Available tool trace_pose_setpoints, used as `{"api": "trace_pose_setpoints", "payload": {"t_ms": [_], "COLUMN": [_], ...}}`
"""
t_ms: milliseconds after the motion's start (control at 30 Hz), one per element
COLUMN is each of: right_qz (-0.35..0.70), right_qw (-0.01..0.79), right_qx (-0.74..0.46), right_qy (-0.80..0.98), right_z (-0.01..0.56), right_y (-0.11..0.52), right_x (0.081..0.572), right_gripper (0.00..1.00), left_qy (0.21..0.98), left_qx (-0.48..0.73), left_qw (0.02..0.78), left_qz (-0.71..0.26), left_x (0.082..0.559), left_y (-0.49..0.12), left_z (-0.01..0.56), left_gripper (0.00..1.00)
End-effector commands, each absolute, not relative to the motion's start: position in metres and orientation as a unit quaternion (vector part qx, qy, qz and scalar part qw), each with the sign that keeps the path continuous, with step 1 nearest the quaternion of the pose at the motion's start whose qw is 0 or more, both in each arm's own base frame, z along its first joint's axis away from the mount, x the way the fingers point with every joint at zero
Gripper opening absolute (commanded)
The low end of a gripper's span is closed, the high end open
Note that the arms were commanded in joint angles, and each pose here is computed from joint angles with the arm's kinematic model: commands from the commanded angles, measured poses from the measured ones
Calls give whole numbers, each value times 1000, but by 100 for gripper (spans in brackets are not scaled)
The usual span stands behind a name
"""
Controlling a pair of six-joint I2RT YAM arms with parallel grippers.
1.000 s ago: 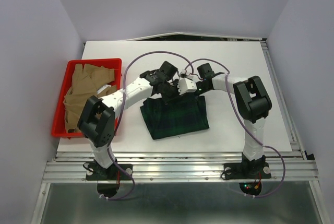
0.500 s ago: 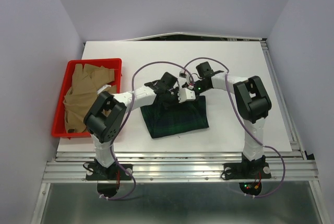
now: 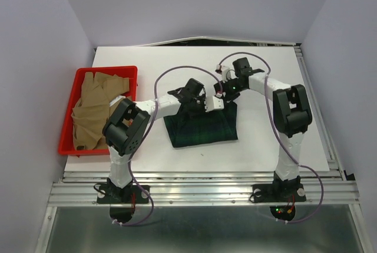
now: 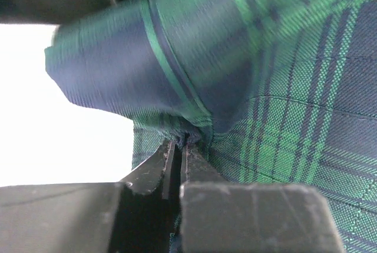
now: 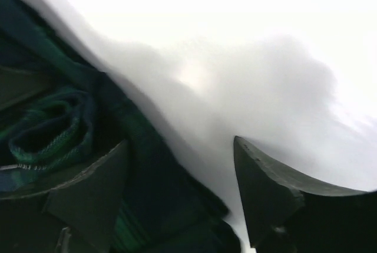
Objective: Fold and stack the skirts
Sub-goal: Fold the skirt, then neatly place the folded skirt to the corner
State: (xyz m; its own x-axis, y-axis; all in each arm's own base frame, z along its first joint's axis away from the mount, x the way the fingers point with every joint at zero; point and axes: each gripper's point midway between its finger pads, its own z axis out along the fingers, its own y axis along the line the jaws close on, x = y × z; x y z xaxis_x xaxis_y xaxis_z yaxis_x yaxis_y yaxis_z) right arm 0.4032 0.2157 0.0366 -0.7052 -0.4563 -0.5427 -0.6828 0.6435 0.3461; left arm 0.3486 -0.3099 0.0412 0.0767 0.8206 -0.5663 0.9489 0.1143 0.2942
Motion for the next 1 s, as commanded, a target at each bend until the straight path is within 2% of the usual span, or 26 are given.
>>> {"api": "trace_pose_setpoints", "payload": {"t_ms": [0,133,300,467,533,633,767,833,867,933,967], "right_qz": [224,234,213,230,271,342,391,385,391,376,357], "right_qw": [267,286,319,340,342,332,287,284,269,256,240], "right_qx": [-252,-237,-226,-236,-239,-226,-245,-255,-260,-260,-272], "right_qy": [903,898,895,881,868,849,839,840,841,852,861], "right_z": [81,112,151,194,220,246,236,222,217,194,173], "right_y": [163,153,128,126,138,156,208,226,242,251,262], "right_x": [444,446,439,422,404,376,330,315,302,301,295], "right_gripper": [79,82,86,84,83,80,78,75,75,74,73], "left_qy": [700,695,699,713,716,739,753,773,755,767,755], "left_qx": [667,668,669,632,605,541,453,409,384,330,314], "left_qw": [230,242,222,276,321,372,437,439,492,516,545], "left_qz": [-110,-111,-119,-124,-137,-153,-190,-206,-202,-190,-184], "left_x": [331,344,353,383,397,415,413,404,404,401,391], "left_y": [-290,-301,-308,-320,-320,-308,-276,-261,-250,-233,-222], "left_z": [9,31,52,117,162,205,264,260,295,291,313], "left_gripper": [15,22,37,47,57,59,68,69,84,91,94]}}
